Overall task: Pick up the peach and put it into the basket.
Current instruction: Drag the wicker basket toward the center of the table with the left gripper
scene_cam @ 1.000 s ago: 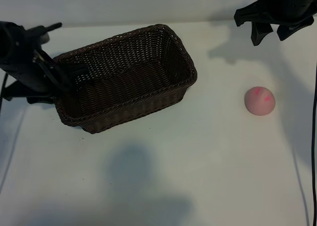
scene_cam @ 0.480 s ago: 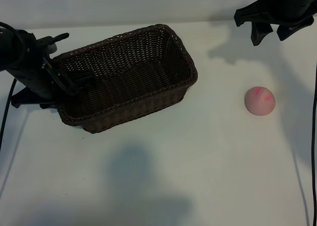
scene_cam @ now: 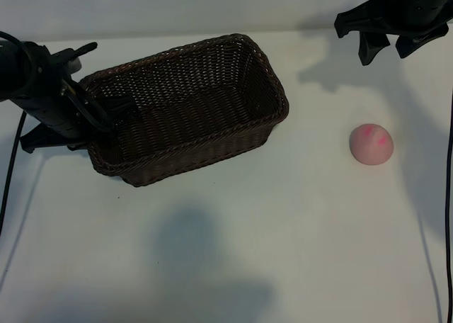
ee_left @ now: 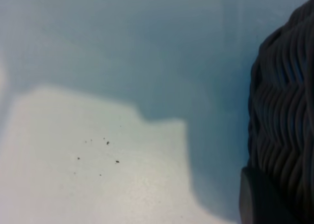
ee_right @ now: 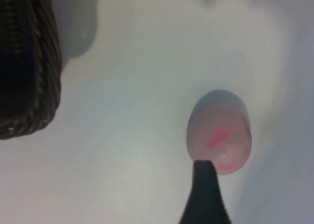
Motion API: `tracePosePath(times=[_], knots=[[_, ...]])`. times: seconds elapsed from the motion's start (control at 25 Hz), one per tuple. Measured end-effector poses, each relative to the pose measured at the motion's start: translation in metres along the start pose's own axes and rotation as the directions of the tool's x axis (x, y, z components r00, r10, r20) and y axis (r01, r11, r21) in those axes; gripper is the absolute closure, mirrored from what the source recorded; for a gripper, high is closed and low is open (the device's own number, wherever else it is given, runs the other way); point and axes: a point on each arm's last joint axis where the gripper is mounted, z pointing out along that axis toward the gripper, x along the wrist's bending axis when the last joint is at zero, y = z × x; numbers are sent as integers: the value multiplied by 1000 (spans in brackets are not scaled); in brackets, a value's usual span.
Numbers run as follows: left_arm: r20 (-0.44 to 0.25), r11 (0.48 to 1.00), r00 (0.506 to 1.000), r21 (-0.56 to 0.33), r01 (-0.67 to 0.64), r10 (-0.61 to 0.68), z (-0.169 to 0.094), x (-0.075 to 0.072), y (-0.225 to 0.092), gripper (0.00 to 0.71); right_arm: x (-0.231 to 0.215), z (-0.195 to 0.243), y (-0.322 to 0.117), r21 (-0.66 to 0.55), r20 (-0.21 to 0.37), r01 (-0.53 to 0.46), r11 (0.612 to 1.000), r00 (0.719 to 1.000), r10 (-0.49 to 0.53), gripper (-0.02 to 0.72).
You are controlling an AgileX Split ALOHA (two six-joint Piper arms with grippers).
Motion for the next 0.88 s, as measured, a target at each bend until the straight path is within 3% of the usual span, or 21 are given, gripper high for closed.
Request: tracePosePath(times=[0.44, 0.88], knots=[[180, 994, 979, 25, -105, 99, -10, -18, -2, 613, 0, 0, 0, 0, 0, 0, 1000, 1000, 0, 189], [263, 972, 937, 1, -237, 228, -36, -31, 28, 615, 0, 0, 0, 0, 0, 0, 1000, 1000, 0, 189]])
